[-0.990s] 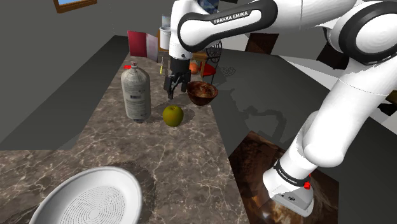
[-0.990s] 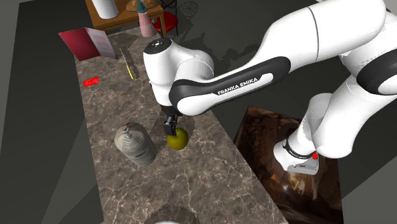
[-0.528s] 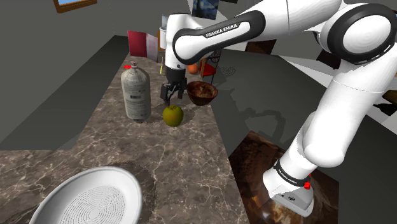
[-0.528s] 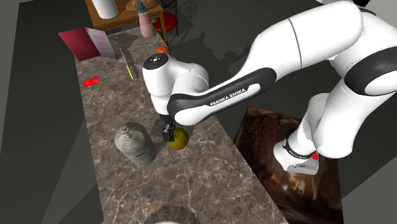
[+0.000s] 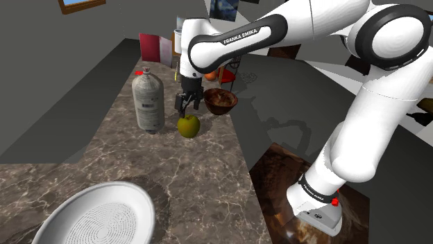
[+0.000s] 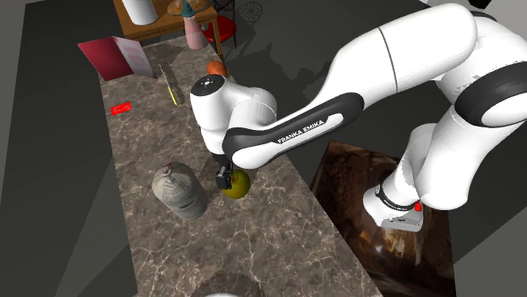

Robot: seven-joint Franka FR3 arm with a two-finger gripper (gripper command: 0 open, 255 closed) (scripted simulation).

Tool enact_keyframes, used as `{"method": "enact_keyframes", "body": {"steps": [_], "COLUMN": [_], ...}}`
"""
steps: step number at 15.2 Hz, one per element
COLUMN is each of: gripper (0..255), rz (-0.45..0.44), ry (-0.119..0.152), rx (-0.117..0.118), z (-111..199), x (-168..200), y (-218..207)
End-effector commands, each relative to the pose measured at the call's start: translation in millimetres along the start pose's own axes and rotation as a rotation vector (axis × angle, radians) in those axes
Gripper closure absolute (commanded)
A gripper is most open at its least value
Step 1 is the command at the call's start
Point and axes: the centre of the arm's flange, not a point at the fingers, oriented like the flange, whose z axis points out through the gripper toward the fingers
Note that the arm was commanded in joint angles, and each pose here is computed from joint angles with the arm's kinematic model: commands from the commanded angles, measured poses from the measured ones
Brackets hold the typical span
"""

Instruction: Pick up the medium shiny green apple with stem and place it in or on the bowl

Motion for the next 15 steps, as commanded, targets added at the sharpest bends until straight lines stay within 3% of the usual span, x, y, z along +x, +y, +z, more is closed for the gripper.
{"method": "enact_keyframes", "body": {"steps": [1,2,11,15], "gripper": [0,255,255,255], "rz": [0.000,0.000,0.000,0.000], "ry": [0.000,0.000,0.000,0.000], "rx": [0.000,0.000,0.000,0.000], "z": [0.0,0.0,0.1,-21.0], "x": [0.0,0.0,0.0,-1.0], "y": [0.0,0.0,0.0,-1.6]}}
